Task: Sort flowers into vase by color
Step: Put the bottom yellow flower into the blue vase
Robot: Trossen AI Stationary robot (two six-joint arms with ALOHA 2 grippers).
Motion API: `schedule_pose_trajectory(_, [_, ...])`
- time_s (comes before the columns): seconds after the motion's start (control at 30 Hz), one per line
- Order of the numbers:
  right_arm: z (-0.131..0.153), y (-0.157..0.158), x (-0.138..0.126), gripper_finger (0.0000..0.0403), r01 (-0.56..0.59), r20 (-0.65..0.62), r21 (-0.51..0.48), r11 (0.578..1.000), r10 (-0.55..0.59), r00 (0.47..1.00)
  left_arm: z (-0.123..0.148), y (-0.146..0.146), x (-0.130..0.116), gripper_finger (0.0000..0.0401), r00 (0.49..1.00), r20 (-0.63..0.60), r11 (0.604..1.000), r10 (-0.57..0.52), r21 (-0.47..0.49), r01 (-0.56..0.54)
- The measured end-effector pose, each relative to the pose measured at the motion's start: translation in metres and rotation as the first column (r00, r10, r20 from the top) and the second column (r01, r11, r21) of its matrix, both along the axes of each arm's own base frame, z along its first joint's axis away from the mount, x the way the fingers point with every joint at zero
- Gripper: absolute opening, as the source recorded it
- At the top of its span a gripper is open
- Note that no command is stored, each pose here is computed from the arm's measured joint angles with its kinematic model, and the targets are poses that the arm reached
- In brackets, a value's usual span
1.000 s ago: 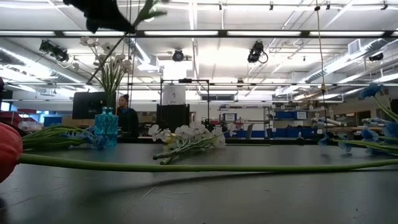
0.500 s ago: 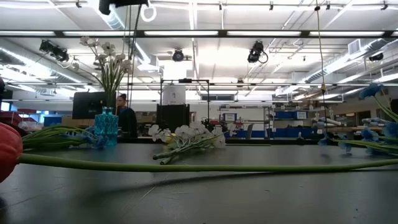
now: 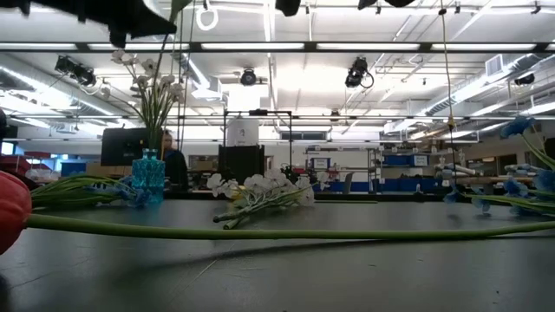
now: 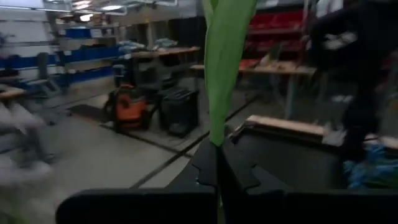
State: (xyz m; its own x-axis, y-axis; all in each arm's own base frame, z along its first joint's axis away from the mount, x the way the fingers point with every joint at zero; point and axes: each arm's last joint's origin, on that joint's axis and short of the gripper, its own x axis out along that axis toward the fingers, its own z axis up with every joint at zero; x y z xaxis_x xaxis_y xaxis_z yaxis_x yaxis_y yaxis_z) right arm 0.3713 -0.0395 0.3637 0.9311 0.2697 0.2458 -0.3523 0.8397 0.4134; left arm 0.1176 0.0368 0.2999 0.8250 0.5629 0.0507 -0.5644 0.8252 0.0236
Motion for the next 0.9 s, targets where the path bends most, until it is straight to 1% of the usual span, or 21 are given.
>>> schedule_pose_trajectory(0.07, [-0.001,-0.002,0.0,0.0208,0.012,-0.006,-0.006,1.0,-0.012,1.0,-0.016,-0.001,0.0,0.0001,0.998,0.05,1.0,-0.025,-0.008,0.025])
schedule_pose_trajectory(0.13, [-0.001,-0.004,0.0,0.0208,0.015,-0.011,-0.006,1.0,-0.015,1.0,-0.024,-0.001,0.0,0.0001,0.997,0.08,1.0,-0.022,-0.009,0.023])
schedule_pose_trajectory(0.2, [-0.002,-0.005,0.0,0.0208,0.014,-0.015,-0.009,1.0,-0.014,1.0,-0.023,0.0,-0.003,0.0001,0.993,0.111,1.0,0.024,-0.006,-0.024])
schedule_pose_trajectory(0.27, [-0.002,-0.008,-0.001,0.0208,0.011,-0.017,-0.031,0.999,-0.012,1.0,-0.021,0.001,-0.008,0.0001,0.989,0.117,0.996,0.089,0.015,-0.092])
schedule_pose_trajectory(0.33, [-0.004,-0.014,-0.001,0.0208,0.023,-0.027,-0.056,0.998,-0.024,0.999,-0.018,0.002,-0.014,0.0001,0.978,0.144,0.988,0.148,0.028,-0.154])
schedule_pose_trajectory(0.4, [-0.006,-0.022,-0.002,0.0208,0.03,-0.045,-0.059,0.998,-0.032,0.998,-0.015,0.002,-0.021,0.0001,0.965,0.174,0.978,0.198,0.026,-0.205])
schedule_pose_trajectory(0.53, [-0.01,-0.037,-0.006,0.0208,-0.016,-0.088,-0.068,0.998,0.01,0.996,-0.011,0.002,-0.034,0.0001,0.938,0.209,0.957,0.275,0.028,-0.287])
schedule_pose_trajectory(0.6, [-0.011,-0.045,-0.008,0.0208,-0.033,-0.106,-0.064,0.997,0.026,0.994,-0.015,0.002,-0.038,0.0001,0.93,0.207,0.948,0.303,0.031,-0.316])
schedule_pose_trajectory(0.7, [-0.011,-0.055,-0.011,0.0208,-0.069,-0.112,-0.07,0.995,0.061,0.992,-0.033,0.004,-0.04,0.0001,0.907,0.232,0.931,0.351,0.016,-0.365])
schedule_pose_trajectory(0.8, [-0.012,-0.063,-0.014,0.0208,-0.102,-0.118,-0.072,0.992,0.093,0.989,-0.058,0.006,-0.039,0.0001,0.869,0.332,0.923,0.367,-0.01,-0.385])
schedule_pose_trajectory(0.9, [-0.012,-0.07,-0.017,0.0208,-0.127,-0.127,-0.061,0.99,0.119,0.985,-0.075,0.007,-0.04,0.0001,0.826,0.409,0.905,0.388,0.002,-0.426])
